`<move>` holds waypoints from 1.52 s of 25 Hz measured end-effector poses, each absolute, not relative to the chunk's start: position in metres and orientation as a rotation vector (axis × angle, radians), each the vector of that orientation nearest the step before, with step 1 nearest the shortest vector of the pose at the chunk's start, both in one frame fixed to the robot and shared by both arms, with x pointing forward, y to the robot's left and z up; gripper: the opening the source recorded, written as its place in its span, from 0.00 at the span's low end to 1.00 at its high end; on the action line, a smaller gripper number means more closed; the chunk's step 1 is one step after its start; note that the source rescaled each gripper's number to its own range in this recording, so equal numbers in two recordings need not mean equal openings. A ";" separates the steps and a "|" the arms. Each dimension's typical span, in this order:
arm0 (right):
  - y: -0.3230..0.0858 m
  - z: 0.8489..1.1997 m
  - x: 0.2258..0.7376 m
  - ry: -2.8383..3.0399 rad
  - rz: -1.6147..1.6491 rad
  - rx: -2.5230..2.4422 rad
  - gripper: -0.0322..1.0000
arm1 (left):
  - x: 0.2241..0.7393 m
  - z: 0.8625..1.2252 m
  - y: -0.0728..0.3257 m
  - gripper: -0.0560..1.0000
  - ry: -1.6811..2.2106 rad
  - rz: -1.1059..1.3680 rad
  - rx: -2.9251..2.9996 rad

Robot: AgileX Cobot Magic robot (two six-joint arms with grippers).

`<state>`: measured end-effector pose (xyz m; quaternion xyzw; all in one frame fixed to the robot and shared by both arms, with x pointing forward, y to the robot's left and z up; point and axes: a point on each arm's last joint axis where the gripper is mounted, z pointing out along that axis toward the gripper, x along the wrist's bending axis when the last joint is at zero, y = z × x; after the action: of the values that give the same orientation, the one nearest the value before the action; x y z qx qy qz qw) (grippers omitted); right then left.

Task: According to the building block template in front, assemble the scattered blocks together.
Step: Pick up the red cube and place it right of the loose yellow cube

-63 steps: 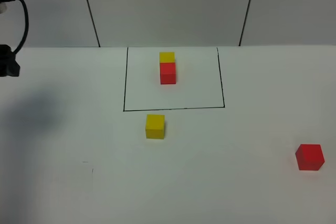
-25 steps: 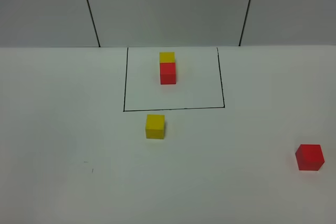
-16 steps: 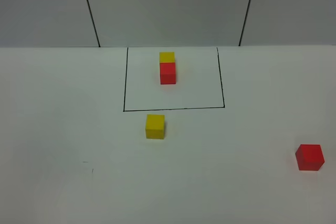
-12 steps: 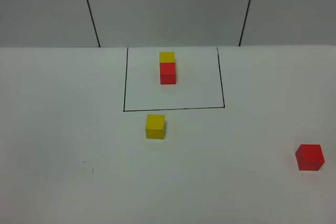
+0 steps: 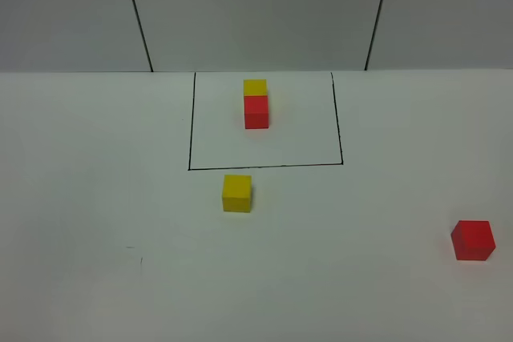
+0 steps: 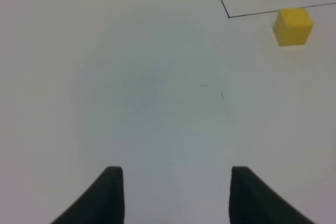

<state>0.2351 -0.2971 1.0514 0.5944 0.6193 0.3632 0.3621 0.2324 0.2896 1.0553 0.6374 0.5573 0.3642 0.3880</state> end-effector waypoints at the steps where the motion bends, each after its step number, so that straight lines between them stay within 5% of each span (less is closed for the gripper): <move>1: -0.297 1.051 0.235 1.595 0.935 1.531 0.61 | 0.232 1.055 0.290 0.07 1.418 0.927 1.621; 38: -0.297 1.051 0.235 1.594 0.936 1.532 0.61 | 0.233 1.055 0.293 0.07 1.499 0.911 1.540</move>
<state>0.2351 -0.2971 1.0514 0.5947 0.6191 0.3634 0.3620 0.2326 0.2929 1.0553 0.6069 0.5905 0.3589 0.3927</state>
